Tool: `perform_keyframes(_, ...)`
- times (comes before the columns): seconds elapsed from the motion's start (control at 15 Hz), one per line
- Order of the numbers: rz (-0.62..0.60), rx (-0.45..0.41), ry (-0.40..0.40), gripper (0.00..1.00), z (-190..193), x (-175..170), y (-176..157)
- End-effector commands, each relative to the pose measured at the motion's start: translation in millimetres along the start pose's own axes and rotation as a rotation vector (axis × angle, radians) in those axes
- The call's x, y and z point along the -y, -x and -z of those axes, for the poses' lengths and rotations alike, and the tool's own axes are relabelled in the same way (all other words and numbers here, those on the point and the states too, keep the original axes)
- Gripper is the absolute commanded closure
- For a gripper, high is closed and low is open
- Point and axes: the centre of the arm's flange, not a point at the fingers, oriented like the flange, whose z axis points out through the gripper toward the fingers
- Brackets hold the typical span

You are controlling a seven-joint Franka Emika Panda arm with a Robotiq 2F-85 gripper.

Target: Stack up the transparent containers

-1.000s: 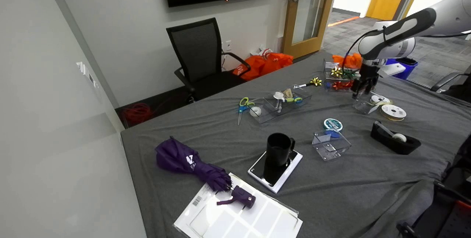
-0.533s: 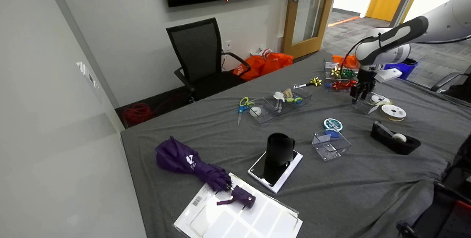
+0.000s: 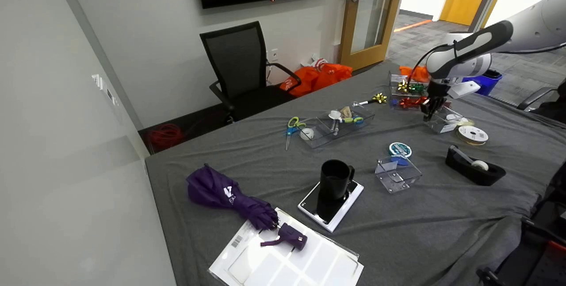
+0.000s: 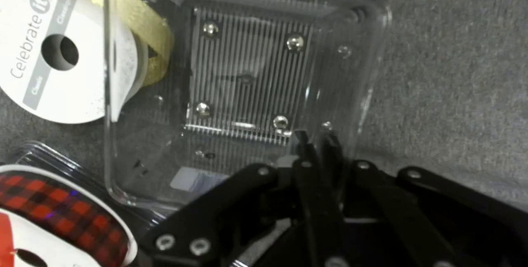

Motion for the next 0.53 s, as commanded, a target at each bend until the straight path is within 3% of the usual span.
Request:
perform_keyframes(0.0,-0.001,-0.064,0.007,1.00,16.5,1.4,5.1)
perform_keyframes(0.47,-0.063,-0.085,0.040,0.99,49.5,30.4,15.7)
